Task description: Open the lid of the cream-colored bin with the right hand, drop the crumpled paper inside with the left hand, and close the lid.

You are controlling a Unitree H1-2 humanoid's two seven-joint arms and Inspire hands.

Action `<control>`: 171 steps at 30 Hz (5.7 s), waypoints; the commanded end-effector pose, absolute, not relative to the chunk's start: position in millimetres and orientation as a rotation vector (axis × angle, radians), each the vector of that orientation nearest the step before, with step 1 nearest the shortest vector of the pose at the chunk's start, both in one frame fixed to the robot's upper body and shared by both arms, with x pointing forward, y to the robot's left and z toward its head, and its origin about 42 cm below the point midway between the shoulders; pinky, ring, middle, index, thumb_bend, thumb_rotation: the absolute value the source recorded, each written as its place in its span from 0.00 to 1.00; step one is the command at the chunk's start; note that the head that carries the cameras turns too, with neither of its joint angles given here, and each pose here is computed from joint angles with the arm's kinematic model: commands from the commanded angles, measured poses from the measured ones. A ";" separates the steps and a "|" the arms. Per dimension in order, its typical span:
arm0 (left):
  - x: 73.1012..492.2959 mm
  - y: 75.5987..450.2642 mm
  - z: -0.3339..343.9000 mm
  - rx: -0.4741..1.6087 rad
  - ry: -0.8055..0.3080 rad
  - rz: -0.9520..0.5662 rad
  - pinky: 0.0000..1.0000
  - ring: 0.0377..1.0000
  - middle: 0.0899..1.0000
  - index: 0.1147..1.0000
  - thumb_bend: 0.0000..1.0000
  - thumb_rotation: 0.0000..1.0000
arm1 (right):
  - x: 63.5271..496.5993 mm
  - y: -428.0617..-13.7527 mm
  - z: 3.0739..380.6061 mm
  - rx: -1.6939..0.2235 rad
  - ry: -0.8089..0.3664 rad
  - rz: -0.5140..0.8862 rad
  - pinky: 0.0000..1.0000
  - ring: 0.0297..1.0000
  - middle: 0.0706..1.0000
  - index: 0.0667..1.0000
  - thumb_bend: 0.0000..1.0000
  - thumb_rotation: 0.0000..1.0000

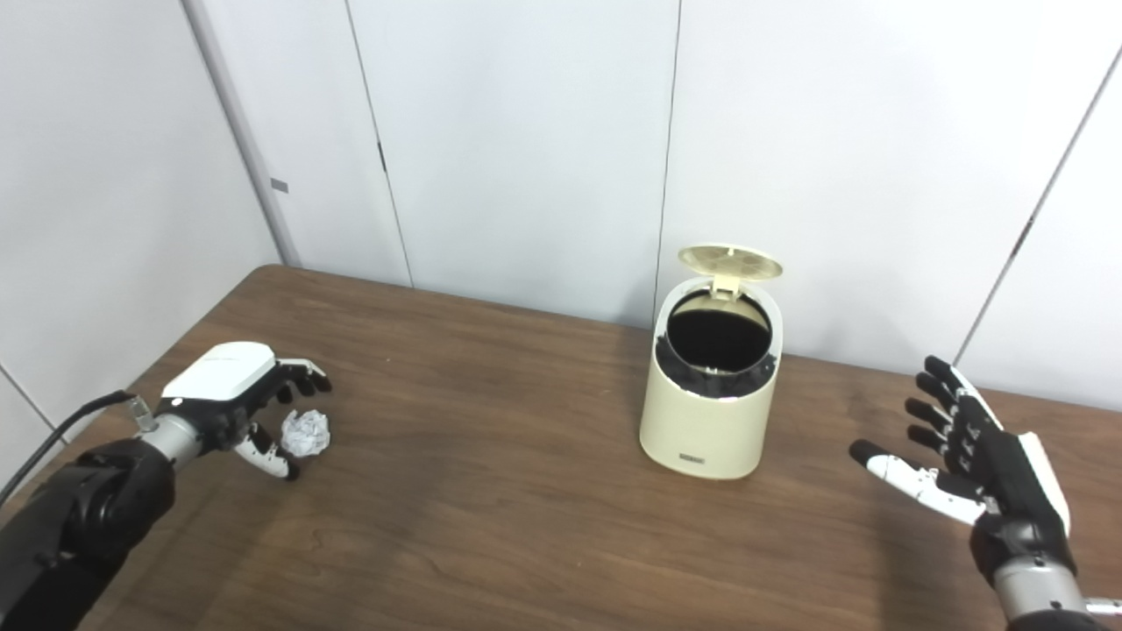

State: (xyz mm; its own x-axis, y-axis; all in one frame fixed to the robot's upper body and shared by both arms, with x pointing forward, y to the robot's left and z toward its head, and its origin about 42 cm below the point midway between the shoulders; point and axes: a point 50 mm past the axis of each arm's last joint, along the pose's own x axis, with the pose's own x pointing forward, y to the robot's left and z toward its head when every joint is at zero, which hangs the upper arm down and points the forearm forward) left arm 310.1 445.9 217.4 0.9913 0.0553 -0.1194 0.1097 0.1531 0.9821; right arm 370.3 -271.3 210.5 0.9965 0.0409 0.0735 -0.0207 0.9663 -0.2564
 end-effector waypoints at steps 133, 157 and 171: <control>423.8 182.5 357.7 1.069 -0.619 -0.193 0.33 0.36 0.41 0.47 0.50 0.00 | 387.7 -242.1 204.3 -0.364 -0.188 0.056 0.71 0.82 0.88 0.88 0.63 0.26; 436.6 149.4 342.9 0.989 -0.643 -0.228 0.34 0.38 0.41 0.46 0.50 0.00 | 385.8 -244.9 203.0 -0.362 -0.192 0.052 0.70 0.82 0.89 0.89 0.66 0.29; 450.9 135.2 319.3 0.975 -0.609 -0.212 0.35 0.38 0.42 0.46 0.50 0.00 | 383.9 -247.2 203.6 -0.361 -0.191 0.050 0.70 0.82 0.89 0.89 0.68 0.30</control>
